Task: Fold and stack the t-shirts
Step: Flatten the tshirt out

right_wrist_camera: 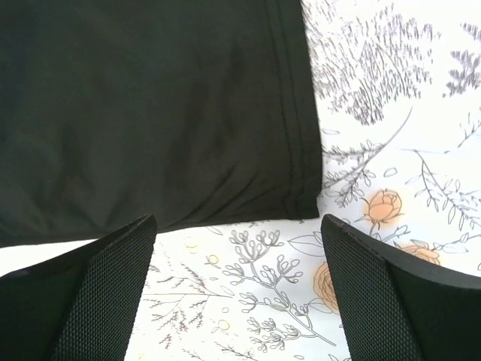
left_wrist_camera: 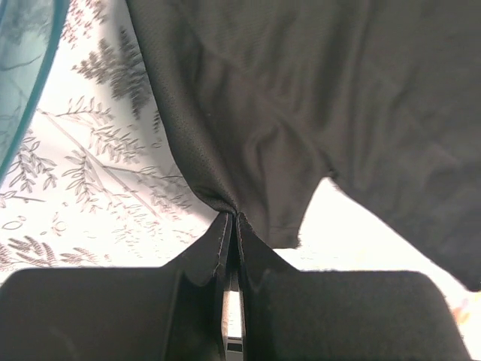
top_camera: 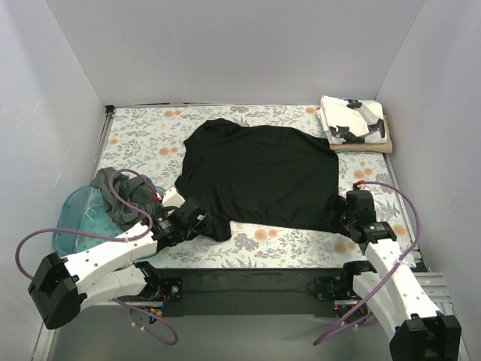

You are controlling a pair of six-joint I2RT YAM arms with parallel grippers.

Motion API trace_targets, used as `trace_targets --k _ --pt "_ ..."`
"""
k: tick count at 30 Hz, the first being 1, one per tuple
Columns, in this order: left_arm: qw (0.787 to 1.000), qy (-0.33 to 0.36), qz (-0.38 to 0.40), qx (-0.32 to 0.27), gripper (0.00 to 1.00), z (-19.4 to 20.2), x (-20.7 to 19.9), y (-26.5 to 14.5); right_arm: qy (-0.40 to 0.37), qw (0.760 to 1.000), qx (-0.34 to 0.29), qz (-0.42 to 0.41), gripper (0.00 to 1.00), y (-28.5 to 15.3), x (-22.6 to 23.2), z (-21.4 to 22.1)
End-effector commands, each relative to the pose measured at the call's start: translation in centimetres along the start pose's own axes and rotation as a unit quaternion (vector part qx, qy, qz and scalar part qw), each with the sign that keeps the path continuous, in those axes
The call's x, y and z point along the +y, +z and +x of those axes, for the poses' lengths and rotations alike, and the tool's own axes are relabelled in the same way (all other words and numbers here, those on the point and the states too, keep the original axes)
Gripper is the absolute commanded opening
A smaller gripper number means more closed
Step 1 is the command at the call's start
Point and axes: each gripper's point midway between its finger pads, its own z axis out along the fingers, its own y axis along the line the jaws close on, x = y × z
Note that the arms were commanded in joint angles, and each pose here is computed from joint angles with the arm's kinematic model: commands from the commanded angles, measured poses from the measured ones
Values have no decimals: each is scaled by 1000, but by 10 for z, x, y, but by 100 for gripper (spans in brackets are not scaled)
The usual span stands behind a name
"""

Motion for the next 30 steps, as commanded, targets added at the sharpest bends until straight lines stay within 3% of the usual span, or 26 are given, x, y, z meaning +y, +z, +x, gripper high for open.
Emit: trace_targets --k 1,4,14,16,20,23,27,30 --pt "999 -16 32 -40 0 -23 -22 -12 29 998 29 43 95 10 -15 16" --pt "998 -14 39 -48 0 -27 -26 -13 33 996 54 67 89 18 -26 30" --pt "998 -3 29 -64 0 -32 -22 -10 34 995 58 70 49 32 -26 31" --pt "997 -5 27 -68 0 -34 -22 -10 30 995 56 74 49 33 -27 29" --pt "997 -4 26 -73 0 -36 -22 -9 25 995 55 85 37 36 -30 27" --pt "997 -3 21 -77 0 -38 -23 -10 17 995 55 81 17 37 -28 24" --pt "996 -3 17 -84 0 -43 -26 -11 5 997 36 64 1 32 -20 12" --pt "994 -8 25 -105 0 -57 -38 -21 -13 999 0 35 1 21 -3 -15"
